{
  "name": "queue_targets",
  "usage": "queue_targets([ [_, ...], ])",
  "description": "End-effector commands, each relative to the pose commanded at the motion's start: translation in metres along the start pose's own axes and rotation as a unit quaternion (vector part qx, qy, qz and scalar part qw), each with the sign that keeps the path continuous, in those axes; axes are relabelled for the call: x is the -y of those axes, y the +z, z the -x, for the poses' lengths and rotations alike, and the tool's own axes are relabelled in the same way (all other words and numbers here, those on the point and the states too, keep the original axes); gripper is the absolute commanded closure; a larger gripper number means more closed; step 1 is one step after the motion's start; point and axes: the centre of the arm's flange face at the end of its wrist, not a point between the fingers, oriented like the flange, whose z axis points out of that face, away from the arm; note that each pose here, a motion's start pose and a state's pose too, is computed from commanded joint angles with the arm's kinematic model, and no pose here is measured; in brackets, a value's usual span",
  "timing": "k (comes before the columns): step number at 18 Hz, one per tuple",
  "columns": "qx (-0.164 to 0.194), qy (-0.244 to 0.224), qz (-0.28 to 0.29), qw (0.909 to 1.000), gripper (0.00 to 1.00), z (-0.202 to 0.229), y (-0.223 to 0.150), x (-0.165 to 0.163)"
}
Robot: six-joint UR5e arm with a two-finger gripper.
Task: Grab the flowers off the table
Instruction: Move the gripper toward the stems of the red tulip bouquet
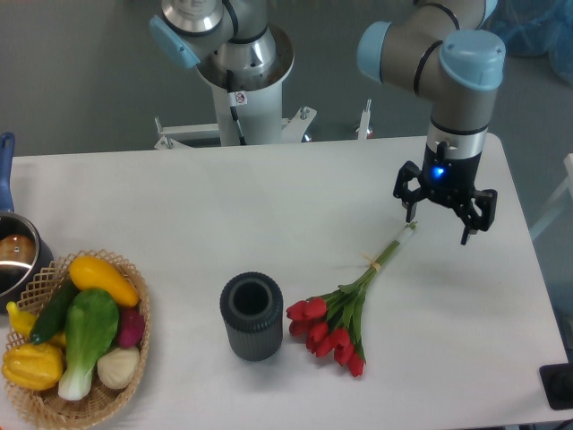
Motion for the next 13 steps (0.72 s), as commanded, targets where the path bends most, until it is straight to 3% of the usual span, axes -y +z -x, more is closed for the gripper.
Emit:
queue_targets([
  [5, -0.001, 0.004, 0.003, 1.0, 0.0, -0.002, 0.002, 0.002],
  [13, -0.036, 0.003, 0.014, 0.9992, 0.0, -0.031, 0.035, 0.002],
])
